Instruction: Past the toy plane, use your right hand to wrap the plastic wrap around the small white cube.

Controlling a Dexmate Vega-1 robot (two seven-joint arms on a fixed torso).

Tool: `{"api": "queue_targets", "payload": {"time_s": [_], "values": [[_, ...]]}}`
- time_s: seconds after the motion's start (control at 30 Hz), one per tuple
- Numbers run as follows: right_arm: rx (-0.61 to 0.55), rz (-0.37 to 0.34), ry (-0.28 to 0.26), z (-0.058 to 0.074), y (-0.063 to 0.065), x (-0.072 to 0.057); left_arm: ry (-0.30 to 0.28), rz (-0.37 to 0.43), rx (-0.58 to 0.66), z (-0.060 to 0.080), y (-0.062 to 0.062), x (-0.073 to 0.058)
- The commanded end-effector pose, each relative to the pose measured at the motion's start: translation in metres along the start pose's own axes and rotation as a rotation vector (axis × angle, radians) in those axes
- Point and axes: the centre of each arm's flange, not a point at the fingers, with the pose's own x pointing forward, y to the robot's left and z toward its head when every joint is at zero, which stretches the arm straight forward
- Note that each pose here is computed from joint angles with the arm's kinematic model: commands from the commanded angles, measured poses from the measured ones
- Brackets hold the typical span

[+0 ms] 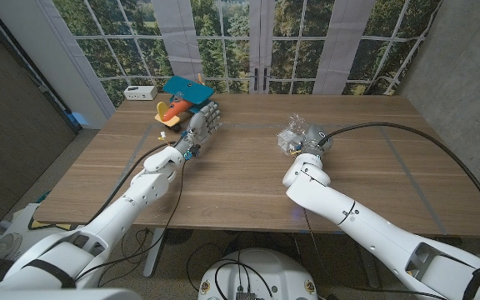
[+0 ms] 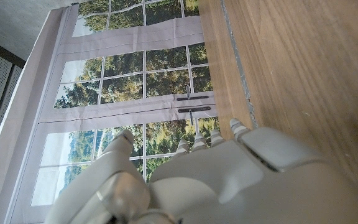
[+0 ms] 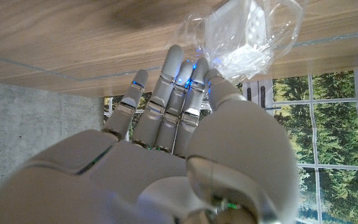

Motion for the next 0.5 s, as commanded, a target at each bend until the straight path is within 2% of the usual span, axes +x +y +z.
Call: {"api": "queue_targets", "payload": {"time_s": [0.03, 0.2, 0.5], "values": [[0.194, -0.078, -0.058, -0.002, -0.002, -0.001, 0.002, 0.001, -0.002, -0.001, -0.001, -0.001], [0.320, -0.083, -0.073, -0.002, 0.002, 0.003, 0.000, 0.002, -0.001, -0.002, -0.001, -0.002], [0.399, -0.102, -0.085, 0.005, 0.008, 0.010, 0.002, 0.002, 0.000, -0.002, 0.000, -0.003]]}}
